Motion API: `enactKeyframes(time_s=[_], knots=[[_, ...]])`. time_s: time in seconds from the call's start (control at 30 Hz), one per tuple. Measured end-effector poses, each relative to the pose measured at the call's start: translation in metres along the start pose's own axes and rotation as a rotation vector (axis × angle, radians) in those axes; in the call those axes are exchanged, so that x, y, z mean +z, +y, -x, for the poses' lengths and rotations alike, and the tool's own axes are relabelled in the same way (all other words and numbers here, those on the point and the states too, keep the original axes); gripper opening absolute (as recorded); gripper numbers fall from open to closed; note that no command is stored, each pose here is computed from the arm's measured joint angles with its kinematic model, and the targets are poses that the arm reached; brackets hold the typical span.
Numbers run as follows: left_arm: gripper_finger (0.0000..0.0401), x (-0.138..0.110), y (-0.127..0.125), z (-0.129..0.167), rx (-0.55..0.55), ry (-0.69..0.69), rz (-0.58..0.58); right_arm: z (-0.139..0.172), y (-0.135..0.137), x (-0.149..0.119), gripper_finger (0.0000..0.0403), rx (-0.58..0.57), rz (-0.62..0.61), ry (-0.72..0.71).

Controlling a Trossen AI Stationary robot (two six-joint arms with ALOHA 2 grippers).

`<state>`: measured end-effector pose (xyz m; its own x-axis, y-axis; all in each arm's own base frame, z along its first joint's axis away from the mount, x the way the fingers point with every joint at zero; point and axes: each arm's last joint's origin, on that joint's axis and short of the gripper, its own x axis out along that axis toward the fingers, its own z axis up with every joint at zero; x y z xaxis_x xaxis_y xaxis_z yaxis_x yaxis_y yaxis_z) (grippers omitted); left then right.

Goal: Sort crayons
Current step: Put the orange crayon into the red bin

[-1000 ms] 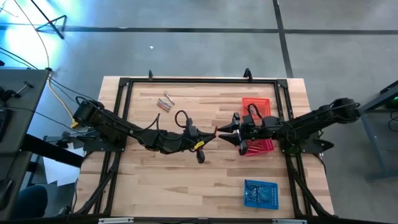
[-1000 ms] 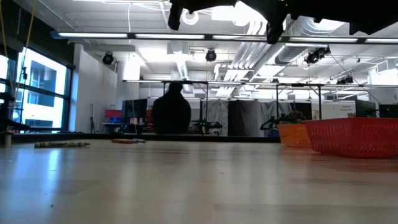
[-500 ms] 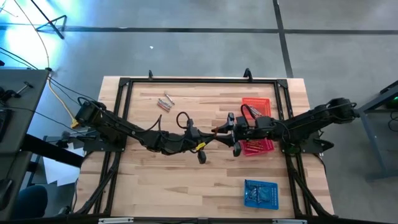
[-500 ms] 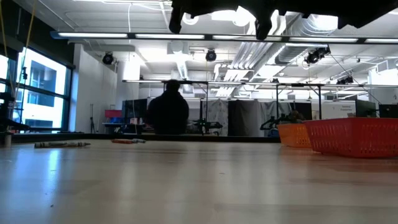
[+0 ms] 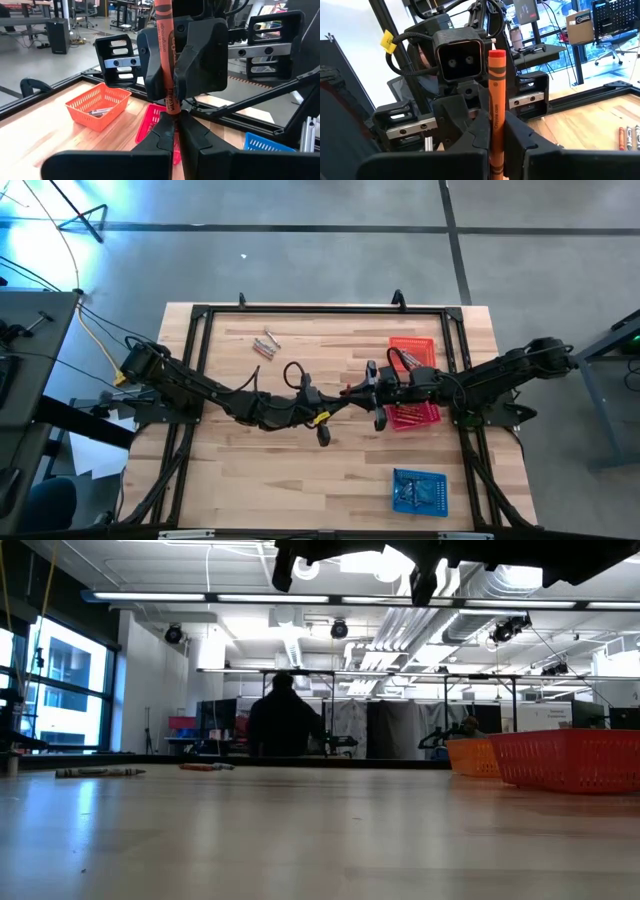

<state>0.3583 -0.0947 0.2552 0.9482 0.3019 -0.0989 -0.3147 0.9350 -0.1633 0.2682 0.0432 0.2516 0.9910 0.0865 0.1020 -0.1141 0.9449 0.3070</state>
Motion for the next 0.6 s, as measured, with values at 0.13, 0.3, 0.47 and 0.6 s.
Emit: enactKeyframes(time_s=[0.13,0.3,0.47,0.6], knots=[[0.0010,-0.0003,-0.0015,0.0010,-0.003,0.000,-0.001,0.0001,0.0001,0.0000,0.0007,0.003,-0.001,0.002],[0.0044,-0.0010,-0.0036,0.0025,-0.005,0.002,-0.005,0.0001,0.0004,-0.0005,0.0005,0.009,-0.007,0.007],[0.0078,-0.0009,-0.0034,0.0024,-0.001,0.001,-0.006,0.0005,0.0005,0.0000,0.0004,0.010,-0.007,0.008],[0.0097,-0.0013,-0.0033,0.0025,-0.001,0.002,-0.006,0.0036,-0.0003,0.0012,0.0004,-0.003,-0.004,0.042]])
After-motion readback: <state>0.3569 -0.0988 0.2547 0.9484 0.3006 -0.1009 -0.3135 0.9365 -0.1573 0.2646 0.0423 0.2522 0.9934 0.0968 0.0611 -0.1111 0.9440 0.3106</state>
